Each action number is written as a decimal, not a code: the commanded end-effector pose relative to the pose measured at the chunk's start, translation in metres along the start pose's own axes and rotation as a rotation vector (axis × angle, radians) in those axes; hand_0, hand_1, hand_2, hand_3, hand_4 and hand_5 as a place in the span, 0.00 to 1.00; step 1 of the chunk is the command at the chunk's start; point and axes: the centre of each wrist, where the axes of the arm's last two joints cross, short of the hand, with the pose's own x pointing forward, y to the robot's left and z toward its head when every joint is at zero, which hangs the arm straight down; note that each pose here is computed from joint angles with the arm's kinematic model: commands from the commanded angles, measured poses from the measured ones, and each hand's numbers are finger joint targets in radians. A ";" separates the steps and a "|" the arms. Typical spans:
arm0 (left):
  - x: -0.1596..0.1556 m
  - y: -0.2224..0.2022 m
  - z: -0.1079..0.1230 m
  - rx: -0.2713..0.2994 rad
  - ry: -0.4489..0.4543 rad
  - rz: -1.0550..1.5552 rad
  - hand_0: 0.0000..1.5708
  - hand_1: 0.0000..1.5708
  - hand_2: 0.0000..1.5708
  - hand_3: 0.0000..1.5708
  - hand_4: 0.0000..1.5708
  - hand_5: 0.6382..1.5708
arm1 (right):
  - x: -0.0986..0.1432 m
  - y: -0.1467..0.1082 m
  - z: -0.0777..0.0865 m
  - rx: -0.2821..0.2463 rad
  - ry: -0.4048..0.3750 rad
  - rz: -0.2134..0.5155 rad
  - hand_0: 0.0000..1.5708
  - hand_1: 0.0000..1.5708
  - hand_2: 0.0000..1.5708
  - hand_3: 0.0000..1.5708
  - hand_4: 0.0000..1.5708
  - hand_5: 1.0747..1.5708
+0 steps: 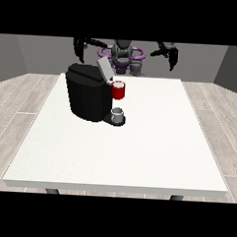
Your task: Insert the coffee pod into the coffee machine and close the lid
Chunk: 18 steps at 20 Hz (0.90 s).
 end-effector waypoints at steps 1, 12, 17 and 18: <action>0.026 0.007 0.001 -0.022 -0.045 -0.016 0.00 0.00 0.00 0.00 0.23 1.00 | -0.011 -0.026 -0.003 -0.047 0.019 -0.030 0.00 0.00 0.00 0.00 0.09 1.00; 0.040 -0.002 0.035 0.040 -0.132 -0.024 0.00 0.00 0.00 0.00 0.22 1.00 | 0.024 0.010 -0.032 0.060 -0.055 0.018 0.00 0.00 0.00 0.00 0.00 1.00; 0.028 0.019 0.058 0.081 -0.128 -0.033 0.00 0.00 0.00 0.00 0.23 1.00 | 0.021 0.044 -0.030 0.146 -0.077 0.053 0.00 0.00 0.00 0.00 0.00 1.00; 0.047 0.026 0.048 0.080 -0.110 -0.033 0.00 0.00 0.00 0.00 0.24 1.00 | 0.037 0.054 -0.037 0.149 -0.083 0.059 0.00 0.00 0.00 0.00 0.05 1.00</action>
